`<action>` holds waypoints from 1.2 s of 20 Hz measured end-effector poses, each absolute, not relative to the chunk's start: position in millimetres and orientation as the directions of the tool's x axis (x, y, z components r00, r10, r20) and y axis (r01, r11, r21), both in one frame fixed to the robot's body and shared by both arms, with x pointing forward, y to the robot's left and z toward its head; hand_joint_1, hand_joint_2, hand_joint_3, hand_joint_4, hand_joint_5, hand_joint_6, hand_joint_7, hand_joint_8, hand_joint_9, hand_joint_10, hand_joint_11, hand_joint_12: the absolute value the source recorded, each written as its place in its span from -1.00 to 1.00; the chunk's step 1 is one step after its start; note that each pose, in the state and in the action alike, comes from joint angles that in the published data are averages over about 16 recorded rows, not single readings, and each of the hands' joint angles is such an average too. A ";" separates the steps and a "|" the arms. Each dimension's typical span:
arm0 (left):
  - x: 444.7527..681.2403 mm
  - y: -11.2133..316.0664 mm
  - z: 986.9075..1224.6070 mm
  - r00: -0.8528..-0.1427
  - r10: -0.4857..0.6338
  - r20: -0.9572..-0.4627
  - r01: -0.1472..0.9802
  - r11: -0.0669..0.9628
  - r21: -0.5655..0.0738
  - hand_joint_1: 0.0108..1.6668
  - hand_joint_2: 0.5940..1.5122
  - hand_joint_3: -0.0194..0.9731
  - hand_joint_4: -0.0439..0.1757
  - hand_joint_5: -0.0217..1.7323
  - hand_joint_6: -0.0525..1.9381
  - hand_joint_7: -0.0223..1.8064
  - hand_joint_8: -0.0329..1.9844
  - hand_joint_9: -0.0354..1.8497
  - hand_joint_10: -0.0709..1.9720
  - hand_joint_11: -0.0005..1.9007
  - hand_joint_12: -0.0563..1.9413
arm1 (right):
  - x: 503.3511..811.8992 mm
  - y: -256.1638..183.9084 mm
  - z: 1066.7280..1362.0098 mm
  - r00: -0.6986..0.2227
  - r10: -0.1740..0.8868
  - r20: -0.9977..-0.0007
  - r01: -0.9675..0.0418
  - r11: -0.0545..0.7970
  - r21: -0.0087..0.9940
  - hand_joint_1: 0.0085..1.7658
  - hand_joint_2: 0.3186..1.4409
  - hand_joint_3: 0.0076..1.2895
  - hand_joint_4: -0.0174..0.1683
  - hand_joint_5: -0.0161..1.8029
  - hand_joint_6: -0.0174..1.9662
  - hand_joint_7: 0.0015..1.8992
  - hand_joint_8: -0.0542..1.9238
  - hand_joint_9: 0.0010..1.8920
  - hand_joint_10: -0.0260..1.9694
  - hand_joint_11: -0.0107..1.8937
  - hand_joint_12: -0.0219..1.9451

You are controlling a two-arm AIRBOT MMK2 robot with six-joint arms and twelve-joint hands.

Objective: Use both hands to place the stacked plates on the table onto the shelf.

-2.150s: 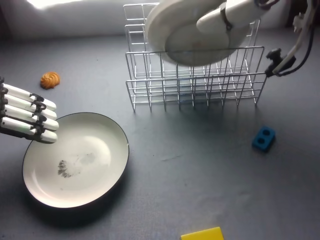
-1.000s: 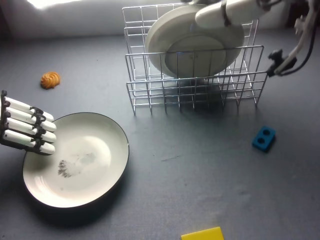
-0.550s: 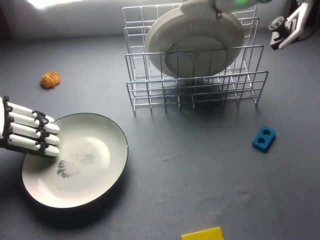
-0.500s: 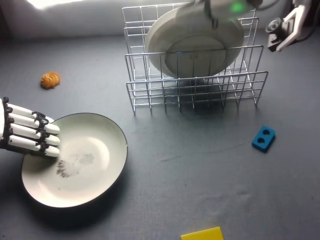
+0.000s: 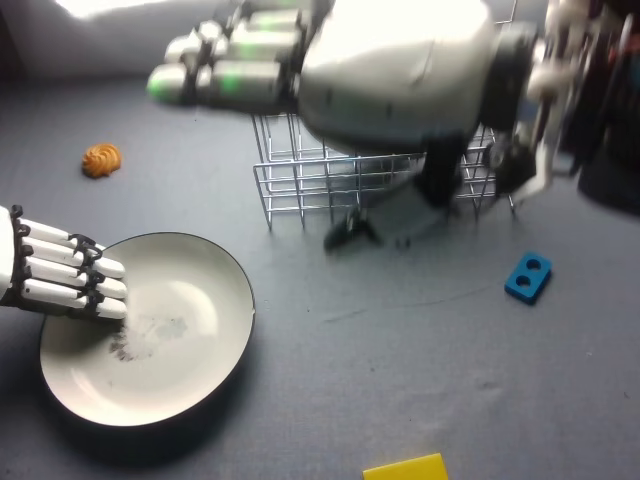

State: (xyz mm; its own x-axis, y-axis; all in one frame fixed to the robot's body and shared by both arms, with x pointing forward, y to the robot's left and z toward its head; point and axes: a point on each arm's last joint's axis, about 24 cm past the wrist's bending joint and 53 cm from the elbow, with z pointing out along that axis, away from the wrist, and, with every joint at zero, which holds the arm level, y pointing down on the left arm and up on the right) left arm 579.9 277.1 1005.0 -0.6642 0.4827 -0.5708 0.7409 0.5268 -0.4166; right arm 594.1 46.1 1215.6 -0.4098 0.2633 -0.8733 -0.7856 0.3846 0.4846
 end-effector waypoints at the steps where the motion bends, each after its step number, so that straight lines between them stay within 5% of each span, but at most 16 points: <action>1: 581.4 276.0 1007.5 -0.661 0.481 -0.576 0.744 0.523 -0.416 -1.00 0.12 -0.92 -0.63 -0.96 -0.94 -0.97 -0.98 -0.98 -0.97 -0.97 -0.92 | 587.0 50.3 1209.6 -0.407 0.246 -0.880 -0.793 0.383 0.474 0.28 -0.17 -0.99 -0.77 -0.76 -0.95 -0.80 -0.94 -0.73 -0.96 -0.96 -0.05; 13: 596.8 272.8 1032.9 -0.616 0.475 -0.629 0.778 0.493 -0.389 -1.00 0.10 -0.92 -0.58 -0.95 -0.93 -0.96 -0.97 -0.95 -0.93 -0.98 -0.93 | 551.9 71.4 1149.7 -0.429 0.106 -0.897 -0.803 0.409 0.433 0.19 -0.24 -0.99 -0.77 -0.86 -0.95 -0.90 -0.94 -0.82 -0.96 -0.98 -0.17; 24: 589.6 284.2 1026.5 -0.589 0.521 -0.618 0.801 0.480 -0.359 -1.00 0.11 -0.92 -0.56 -0.95 -0.93 -0.96 -0.97 -0.97 -0.94 -0.98 -0.94 | 551.5 64.6 1139.3 -0.437 0.071 -0.896 -0.794 0.438 0.422 0.15 -0.24 -0.99 -0.78 -0.90 -0.95 -0.93 -0.94 -0.85 -0.96 -0.98 -0.22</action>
